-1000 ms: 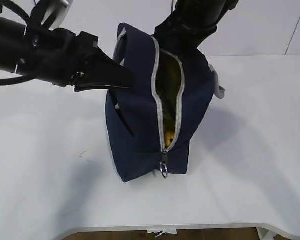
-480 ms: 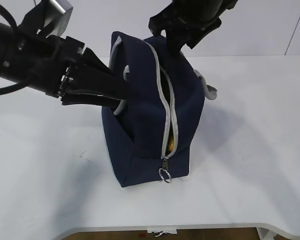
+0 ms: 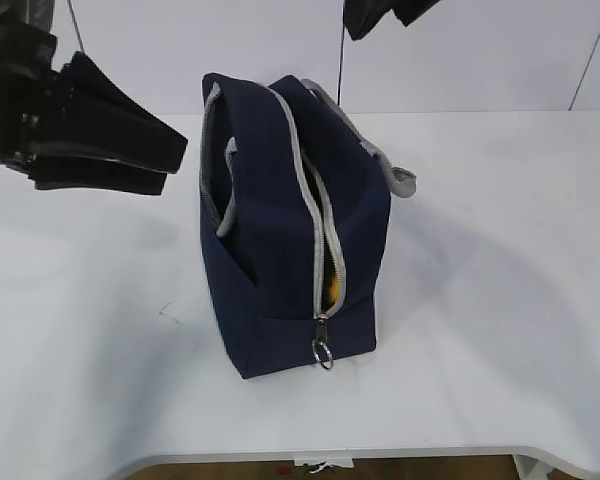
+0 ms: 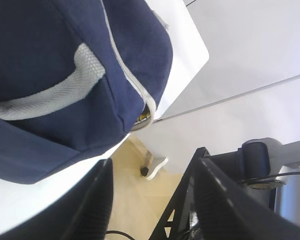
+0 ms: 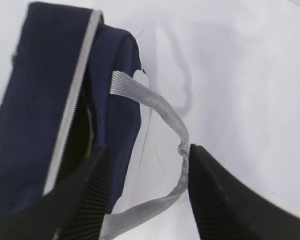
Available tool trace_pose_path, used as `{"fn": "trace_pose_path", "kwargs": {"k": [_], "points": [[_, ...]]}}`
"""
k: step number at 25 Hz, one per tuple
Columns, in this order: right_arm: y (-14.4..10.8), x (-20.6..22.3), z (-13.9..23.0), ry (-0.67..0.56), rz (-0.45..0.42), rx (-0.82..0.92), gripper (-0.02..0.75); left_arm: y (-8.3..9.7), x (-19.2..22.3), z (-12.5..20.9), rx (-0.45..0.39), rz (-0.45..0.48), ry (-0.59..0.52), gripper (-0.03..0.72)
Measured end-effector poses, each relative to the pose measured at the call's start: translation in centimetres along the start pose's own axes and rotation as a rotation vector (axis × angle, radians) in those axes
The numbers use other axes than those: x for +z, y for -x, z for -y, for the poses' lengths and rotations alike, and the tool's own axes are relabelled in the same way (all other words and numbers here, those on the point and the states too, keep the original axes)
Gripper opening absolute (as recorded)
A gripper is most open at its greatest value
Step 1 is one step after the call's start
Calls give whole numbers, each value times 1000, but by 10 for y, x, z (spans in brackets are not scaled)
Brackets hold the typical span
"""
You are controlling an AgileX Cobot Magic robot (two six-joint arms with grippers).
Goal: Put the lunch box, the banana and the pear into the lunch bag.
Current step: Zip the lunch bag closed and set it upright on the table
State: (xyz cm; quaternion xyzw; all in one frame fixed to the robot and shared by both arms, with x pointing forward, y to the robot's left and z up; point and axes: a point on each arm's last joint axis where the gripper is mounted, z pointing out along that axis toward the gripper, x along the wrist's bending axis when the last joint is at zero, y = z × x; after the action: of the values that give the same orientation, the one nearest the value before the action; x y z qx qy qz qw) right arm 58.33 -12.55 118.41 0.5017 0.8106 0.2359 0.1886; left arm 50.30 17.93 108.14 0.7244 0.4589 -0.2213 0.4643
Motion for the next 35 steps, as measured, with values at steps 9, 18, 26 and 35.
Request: {"fn": "trace_pose_path", "kwargs": {"k": [9, 18, 26, 35], "points": [[-9, -38, 35, -15, -128, 41, 389, 11, -19, 16, -63, -169, -80, 361], [-15, -71, 70, -16, -224, 74, 389, 32, -40, 43, -27, -461, -169, 328], [-22, -73, 83, -26, -304, 47, 389, 52, -53, 56, 68, -517, -159, 300], [-19, -81, 148, 220, -272, -11, 389, 55, -55, 59, 78, -518, -155, 297]]}}
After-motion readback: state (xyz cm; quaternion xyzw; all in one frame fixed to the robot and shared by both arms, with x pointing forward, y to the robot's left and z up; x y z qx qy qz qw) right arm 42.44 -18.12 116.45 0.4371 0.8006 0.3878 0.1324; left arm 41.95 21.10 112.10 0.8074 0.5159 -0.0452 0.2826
